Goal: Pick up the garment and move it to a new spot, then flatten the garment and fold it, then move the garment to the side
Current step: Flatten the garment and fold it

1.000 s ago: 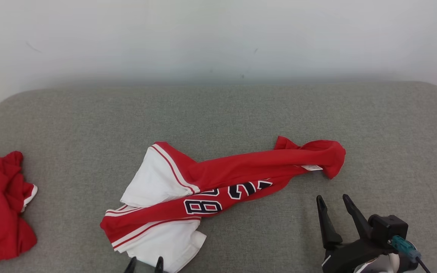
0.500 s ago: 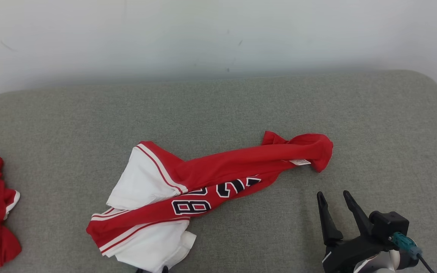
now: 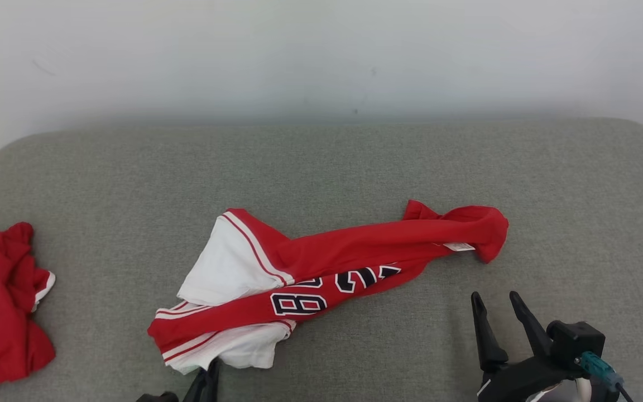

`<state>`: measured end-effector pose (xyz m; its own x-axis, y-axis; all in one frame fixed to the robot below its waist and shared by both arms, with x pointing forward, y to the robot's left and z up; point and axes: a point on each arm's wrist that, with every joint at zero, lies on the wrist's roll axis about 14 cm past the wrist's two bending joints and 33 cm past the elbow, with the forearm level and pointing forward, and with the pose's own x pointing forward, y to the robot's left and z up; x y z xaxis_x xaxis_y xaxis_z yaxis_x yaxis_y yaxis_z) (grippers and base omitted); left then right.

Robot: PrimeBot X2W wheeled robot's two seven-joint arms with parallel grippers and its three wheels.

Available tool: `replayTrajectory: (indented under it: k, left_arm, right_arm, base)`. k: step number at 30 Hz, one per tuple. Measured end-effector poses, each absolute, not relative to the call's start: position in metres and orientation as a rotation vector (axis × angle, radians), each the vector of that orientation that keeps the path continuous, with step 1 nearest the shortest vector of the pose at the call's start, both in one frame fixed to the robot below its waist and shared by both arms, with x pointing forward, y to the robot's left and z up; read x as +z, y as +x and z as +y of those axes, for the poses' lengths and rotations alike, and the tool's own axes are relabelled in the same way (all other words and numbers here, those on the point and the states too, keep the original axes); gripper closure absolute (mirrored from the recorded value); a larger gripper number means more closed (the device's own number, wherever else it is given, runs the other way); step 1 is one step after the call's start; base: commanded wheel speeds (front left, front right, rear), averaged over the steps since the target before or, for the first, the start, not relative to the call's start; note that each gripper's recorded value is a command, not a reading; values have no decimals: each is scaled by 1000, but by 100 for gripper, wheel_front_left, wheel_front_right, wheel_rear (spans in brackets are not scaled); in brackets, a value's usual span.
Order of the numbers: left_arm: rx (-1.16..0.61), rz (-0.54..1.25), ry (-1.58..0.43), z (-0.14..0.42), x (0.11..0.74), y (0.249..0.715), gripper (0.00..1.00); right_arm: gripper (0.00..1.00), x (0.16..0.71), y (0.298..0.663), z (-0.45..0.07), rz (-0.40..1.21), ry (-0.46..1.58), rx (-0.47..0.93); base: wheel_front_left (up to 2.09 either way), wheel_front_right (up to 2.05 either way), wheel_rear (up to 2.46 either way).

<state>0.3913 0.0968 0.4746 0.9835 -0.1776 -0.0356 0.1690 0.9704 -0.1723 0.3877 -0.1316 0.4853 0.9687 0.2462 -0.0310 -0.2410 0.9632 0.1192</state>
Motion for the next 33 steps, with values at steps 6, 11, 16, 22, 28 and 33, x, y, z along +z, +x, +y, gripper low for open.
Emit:
replayTrajectory:
  k: [6, 11, 16, 22, 28, 33]
  left_arm:
    - [-129, -2, -135, 121, 491, 377, 100]
    - [-84, 5, -120, 136, 495, 360, 100]
    - [-72, 54, -130, 138, 488, 344, 100]
    - [-63, 108, -144, 138, 470, 335, 0]
    - [-38, 45, -141, 143, 481, 337, 0]
    - [-8, -19, -133, 152, 495, 342, 0]
  right_arm:
    - [0, 487, 389, -114, 42, 125, 289]
    - [0, 487, 389, -101, 45, 132, 321]
    - [0, 487, 391, -95, 46, 131, 340]
    - [0, 487, 391, -91, 48, 128, 353]
    - [0, 488, 391, -95, 43, 120, 347]
    - [0, 491, 392, -102, 34, 117, 329]
  base:
    - [0, 0, 0]
    - [0, 0, 0]
    - [0, 0, 0]
    - [0, 0, 0]
    - [0, 0, 0]
    - [0, 0, 0]
